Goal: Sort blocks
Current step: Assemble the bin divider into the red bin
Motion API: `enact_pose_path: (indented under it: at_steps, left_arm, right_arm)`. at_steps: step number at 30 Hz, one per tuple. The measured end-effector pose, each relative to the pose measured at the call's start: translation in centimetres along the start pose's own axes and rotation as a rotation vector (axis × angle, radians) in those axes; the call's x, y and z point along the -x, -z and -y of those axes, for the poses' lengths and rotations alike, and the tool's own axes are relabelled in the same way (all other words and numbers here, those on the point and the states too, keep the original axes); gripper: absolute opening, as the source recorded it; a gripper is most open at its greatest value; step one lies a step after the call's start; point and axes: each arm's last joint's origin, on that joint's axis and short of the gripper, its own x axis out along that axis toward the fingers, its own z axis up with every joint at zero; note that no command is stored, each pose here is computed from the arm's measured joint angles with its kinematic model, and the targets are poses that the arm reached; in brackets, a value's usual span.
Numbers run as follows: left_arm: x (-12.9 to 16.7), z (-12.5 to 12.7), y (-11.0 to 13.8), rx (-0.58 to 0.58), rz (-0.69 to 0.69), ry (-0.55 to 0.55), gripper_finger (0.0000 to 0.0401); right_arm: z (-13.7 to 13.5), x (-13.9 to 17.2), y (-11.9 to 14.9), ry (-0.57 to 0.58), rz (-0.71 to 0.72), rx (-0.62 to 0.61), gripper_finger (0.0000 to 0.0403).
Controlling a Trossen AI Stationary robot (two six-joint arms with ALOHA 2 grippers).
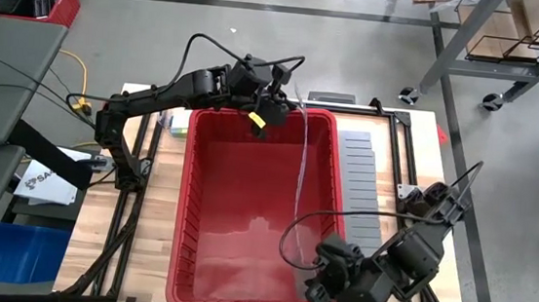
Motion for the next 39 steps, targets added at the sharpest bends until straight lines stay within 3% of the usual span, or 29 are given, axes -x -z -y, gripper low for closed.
enact_pose_path:
  at_steps: [22,33,39]
  left_arm:
    - [-0.2,0.8,0.3,0.043,-0.010,0.096,0.0000]
    - [-0.2,1.0,0.4,0.015,-0.024,0.116,0.0009]
    - [-1.9,1.7,0.7,-0.038,-0.060,0.148,0.0017]
  right_arm:
    - [-0.8,-1.5,0.6,-0.033,-0.037,-0.060,0.0000]
    - [-0.8,-1.6,0.6,-0.025,-0.041,-0.056,0.0000]
    - [-0.7,-1.8,0.6,-0.018,-0.038,-0.056,0.0000]
